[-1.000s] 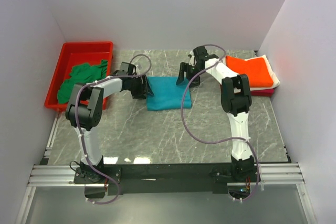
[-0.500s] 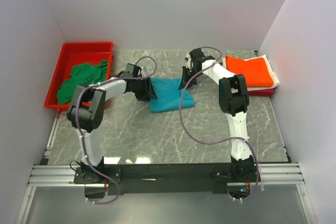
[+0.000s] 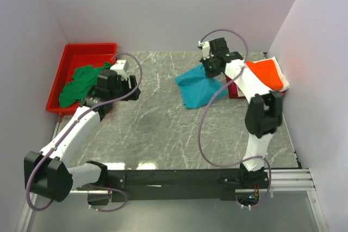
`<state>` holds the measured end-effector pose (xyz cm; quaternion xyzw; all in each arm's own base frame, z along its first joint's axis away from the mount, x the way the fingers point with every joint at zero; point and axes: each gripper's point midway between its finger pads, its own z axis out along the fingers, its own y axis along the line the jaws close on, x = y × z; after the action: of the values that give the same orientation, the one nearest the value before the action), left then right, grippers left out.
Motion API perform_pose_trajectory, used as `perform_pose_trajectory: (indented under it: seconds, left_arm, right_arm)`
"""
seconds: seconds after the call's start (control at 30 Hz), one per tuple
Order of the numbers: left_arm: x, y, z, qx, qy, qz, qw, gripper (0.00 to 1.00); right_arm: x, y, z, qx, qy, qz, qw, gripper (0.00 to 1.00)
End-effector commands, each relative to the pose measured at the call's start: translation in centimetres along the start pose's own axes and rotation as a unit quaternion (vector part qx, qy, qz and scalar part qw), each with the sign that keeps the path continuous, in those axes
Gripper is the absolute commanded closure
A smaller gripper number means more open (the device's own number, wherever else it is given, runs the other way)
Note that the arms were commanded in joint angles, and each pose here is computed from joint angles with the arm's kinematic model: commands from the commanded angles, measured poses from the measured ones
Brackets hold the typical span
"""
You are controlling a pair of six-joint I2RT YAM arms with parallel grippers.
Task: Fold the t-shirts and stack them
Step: Neatly place the folded tshirt to the corner
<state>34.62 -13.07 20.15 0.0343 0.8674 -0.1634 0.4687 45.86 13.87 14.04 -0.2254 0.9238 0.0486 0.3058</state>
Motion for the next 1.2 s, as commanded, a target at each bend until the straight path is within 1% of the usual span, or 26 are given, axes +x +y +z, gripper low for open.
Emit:
perform_pose_trajectory:
  seconds: [0.0,0.03,0.13,0.37,0.53,0.63,0.77,0.9,1.17]
  left_arm:
    - [1.8,1.8,-0.9,-0.030,0.006,0.044,0.999,0.29]
    - [1.8,1.7,-1.1,-0.029,0.001,0.047,0.998,0.29]
    - [0.9,1.5,-1.8,-0.025,-0.015,0.053,0.998,0.28]
    - [0.8,1.4,-2.1,-0.023,-0.015,0.058,0.998,0.29]
    - [0.8,1.3,-2.3,-0.020,-0.015,0.059,0.998,0.29]
    - [0.8,1.2,-2.2,-0.018,-0.013,0.061,0.998,0.29]
    - [1.1,1.3,-2.0,-0.017,-0.009,0.061,0.998,0.30]
    - [1.4,1.3,-1.8,-0.016,-0.002,0.062,0.998,0.30]
    - [1.9,1.3,-1.4,-0.014,0.008,0.063,0.998,0.30]
  right_arm:
    - [-2.5,-3.7,-4.5,0.096,-0.061,-0.048,0.992,1.00]
    - [-3.0,-4.5,-6.3,0.123,-0.077,-0.048,0.988,1.00]
    - [-3.5,-5.6,-8.6,0.159,-0.094,-0.055,0.981,1.00]
    - [-4.7,-9.2,-16.0,0.246,-0.141,-0.051,0.958,1.00]
    - [-5.2,-11.1,-20.2,0.278,-0.168,-0.039,0.945,1.00]
    - [-4.9,-12.1,-21.8,0.291,-0.175,-0.034,0.940,1.00]
    - [-4.7,-13.0,-23.5,0.302,-0.185,-0.032,0.935,1.00]
    - [-4.2,-14.1,-24.0,0.308,-0.183,-0.028,0.933,1.00]
    - [-2.9,-16.4,-22.8,0.308,-0.167,-0.015,0.936,1.00]
